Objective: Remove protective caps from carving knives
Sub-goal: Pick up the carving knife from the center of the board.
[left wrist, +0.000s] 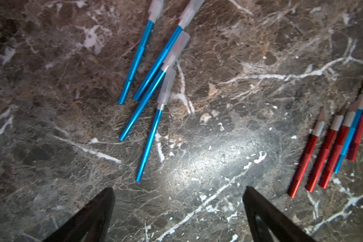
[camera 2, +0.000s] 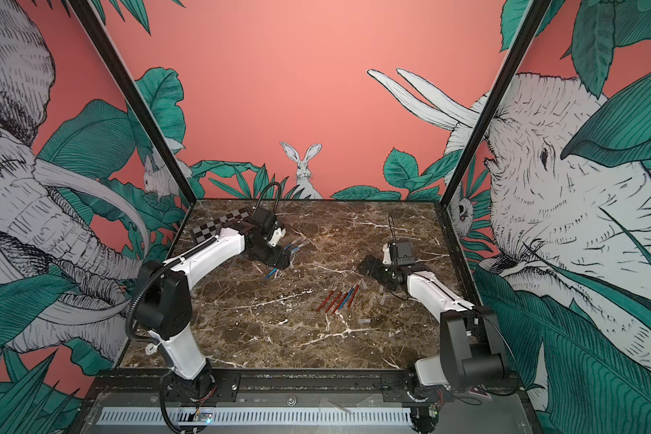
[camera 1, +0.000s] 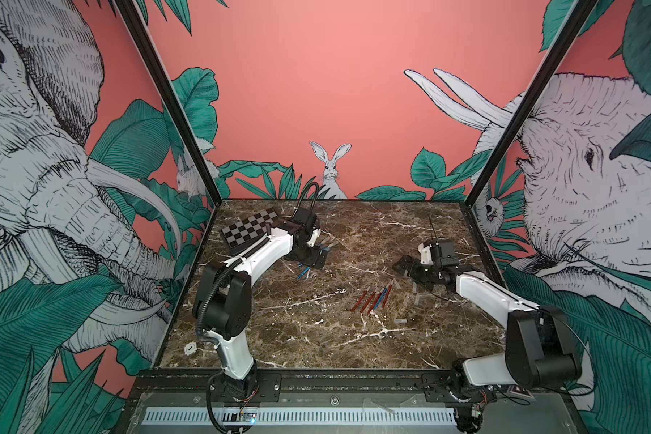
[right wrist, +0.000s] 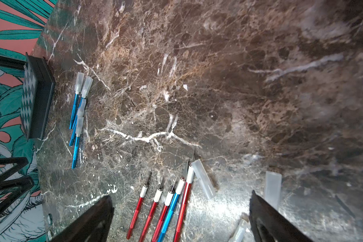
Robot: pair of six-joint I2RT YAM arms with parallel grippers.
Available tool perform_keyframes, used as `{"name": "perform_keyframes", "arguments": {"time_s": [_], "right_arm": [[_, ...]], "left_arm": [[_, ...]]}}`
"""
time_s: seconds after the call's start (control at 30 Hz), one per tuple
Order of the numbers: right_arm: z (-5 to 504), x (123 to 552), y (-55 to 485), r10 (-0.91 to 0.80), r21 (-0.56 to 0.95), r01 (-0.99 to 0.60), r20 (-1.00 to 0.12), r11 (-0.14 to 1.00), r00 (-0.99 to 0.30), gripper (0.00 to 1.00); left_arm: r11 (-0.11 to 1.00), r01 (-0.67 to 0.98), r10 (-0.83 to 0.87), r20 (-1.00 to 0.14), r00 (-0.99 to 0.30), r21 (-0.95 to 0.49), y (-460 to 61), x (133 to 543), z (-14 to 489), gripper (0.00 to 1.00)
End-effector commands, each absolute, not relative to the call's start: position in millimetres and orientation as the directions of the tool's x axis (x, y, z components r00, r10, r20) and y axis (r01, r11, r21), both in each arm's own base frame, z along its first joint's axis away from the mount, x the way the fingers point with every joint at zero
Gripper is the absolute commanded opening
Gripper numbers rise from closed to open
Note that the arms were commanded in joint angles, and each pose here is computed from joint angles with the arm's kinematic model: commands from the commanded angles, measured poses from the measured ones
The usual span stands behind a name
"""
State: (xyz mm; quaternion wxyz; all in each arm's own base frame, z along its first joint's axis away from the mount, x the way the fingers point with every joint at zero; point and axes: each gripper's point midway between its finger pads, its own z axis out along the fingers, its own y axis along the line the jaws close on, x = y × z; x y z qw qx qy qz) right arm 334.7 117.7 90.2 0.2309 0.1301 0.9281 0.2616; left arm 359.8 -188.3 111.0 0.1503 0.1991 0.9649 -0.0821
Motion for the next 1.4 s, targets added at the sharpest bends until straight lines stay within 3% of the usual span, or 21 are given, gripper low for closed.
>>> {"name": "perform_keyframes", "arguments": {"time_s": [0.0,0.37,1.37], "right_arm": [[105.0,338.6,117.2,0.364,0.549,0.087,-0.419,0.831,-0.832,0.98],[115.6,340.6,125.5,0.380,0.621,0.015,-0.460,0.784,-0.803,0.97],[102.5,341.2,132.8,0.376,0.663,0.005,-0.418,0.748,-0.827,0.89]], "left_arm": [[0.914,0.402,0.369,-0.300,-0.880,-0.055,-169.5,360.8,109.6,0.95],[0.904,0.418,0.388,-0.241,-0.889,-0.086,-177.3,370.2,79.5,0.74],[0.912,0.407,0.392,-0.191,-0.900,-0.046,-175.5,385.0,36.8,0.63]]}}
